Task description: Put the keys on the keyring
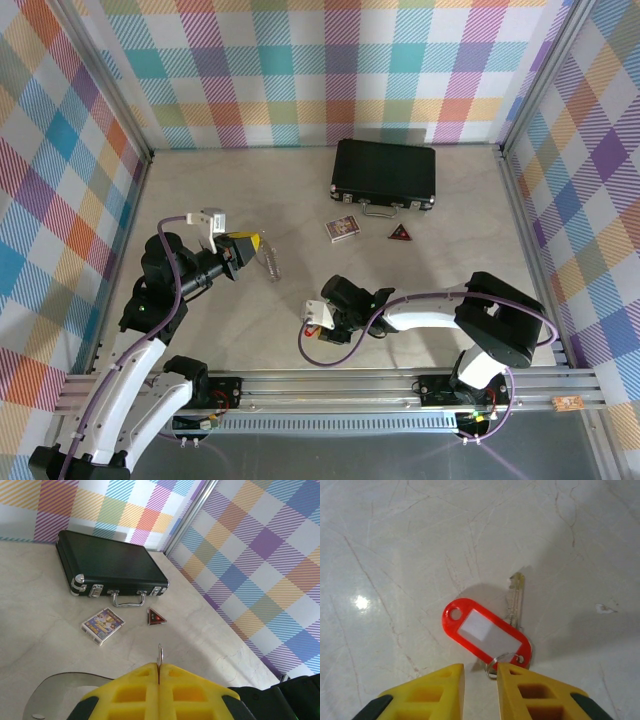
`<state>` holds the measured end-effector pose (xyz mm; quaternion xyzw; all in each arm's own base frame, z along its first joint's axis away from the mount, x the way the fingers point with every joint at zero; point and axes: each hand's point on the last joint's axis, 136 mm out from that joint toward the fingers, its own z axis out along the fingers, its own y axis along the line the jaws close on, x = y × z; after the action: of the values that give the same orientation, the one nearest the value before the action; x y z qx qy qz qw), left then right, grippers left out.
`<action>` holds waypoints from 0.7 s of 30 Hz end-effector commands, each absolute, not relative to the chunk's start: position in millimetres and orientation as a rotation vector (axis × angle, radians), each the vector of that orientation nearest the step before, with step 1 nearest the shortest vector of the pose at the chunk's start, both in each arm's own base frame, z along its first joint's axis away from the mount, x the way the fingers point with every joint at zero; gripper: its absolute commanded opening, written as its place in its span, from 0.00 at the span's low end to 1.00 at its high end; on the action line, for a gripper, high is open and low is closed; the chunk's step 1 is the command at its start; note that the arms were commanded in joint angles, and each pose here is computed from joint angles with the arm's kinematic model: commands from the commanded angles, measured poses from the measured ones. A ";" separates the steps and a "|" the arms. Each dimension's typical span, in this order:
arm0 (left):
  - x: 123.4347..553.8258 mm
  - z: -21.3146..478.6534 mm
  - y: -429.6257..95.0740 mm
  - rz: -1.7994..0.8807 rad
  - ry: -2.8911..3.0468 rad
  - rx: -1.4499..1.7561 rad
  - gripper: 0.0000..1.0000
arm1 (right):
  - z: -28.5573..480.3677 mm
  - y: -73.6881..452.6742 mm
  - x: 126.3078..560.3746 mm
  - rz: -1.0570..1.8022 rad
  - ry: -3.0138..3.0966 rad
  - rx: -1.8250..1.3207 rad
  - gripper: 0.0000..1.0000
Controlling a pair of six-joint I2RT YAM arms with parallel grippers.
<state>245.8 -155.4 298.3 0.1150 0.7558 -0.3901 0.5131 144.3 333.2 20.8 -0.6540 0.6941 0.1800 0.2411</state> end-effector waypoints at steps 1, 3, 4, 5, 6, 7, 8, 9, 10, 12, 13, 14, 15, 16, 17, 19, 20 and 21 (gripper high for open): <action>245.4 311.3 -152.9 -0.946 1.754 0.281 0.00 | 26.3 344.5 152.5 0.459 1.860 -1.758 0.23; 245.4 311.2 -152.9 -0.945 1.754 0.281 0.00 | 29.5 347.0 154.2 0.460 1.853 -1.736 0.25; 245.4 311.2 -153.0 -0.947 1.754 0.281 0.00 | 31.1 348.6 154.6 0.469 1.850 -1.724 0.26; 245.5 310.3 -153.0 -0.946 1.756 0.280 0.00 | 31.9 350.4 153.8 0.479 1.847 -1.719 0.27; 245.2 311.2 -152.9 -0.946 1.753 0.281 0.00 | 32.0 351.1 153.8 0.485 1.849 -1.715 0.27; 245.2 311.2 -152.9 -0.946 1.754 0.280 0.00 | 31.1 351.6 153.7 0.486 1.852 -1.714 0.27; 245.2 311.4 -152.9 -0.946 1.753 0.281 0.00 | 30.5 351.8 154.0 0.484 1.854 -1.715 0.27; 244.8 312.1 -152.8 -0.946 1.751 0.281 0.00 | 29.6 351.3 154.2 0.481 1.857 -1.717 0.25; 244.6 312.4 -153.0 -0.947 1.751 0.282 0.00 | 29.1 350.9 154.0 0.479 1.858 -1.719 0.24; 244.3 312.6 -152.9 -0.947 1.750 0.283 0.00 | 27.9 348.8 154.2 0.468 1.863 -1.726 0.23; 244.1 313.0 -152.8 -0.947 1.749 0.283 0.00 | 28.6 347.9 154.2 0.463 1.863 -1.727 0.23; 244.2 312.5 -152.7 -0.945 1.749 0.283 0.00 | 29.2 347.0 153.8 0.461 1.864 -1.726 0.23; 243.9 312.6 -152.6 -0.946 1.748 0.282 0.00 | 30.0 345.2 153.4 0.460 1.866 -1.724 0.23; 243.9 312.6 -152.7 -0.946 1.748 0.283 0.00 | 30.5 344.3 152.8 0.462 1.868 -1.721 0.23; 244.1 312.4 -152.6 -0.945 1.748 0.283 0.00 | 30.4 342.7 152.3 0.462 1.873 -1.718 0.23; 244.0 312.6 -153.1 -0.947 1.747 0.285 0.00 | 29.5 340.4 151.5 0.457 1.881 -1.719 0.21; 244.5 313.0 -152.9 -0.947 1.747 0.283 0.00 | 29.1 339.6 151.3 0.456 1.884 -1.718 0.20; 244.5 313.7 -153.2 -0.949 1.746 0.284 0.00 | 29.1 339.2 150.9 0.458 1.884 -1.719 0.20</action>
<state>244.2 -155.0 299.9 0.1159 0.7537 -0.3904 0.5159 155.0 341.1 25.9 -0.6425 0.6964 0.1660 0.2733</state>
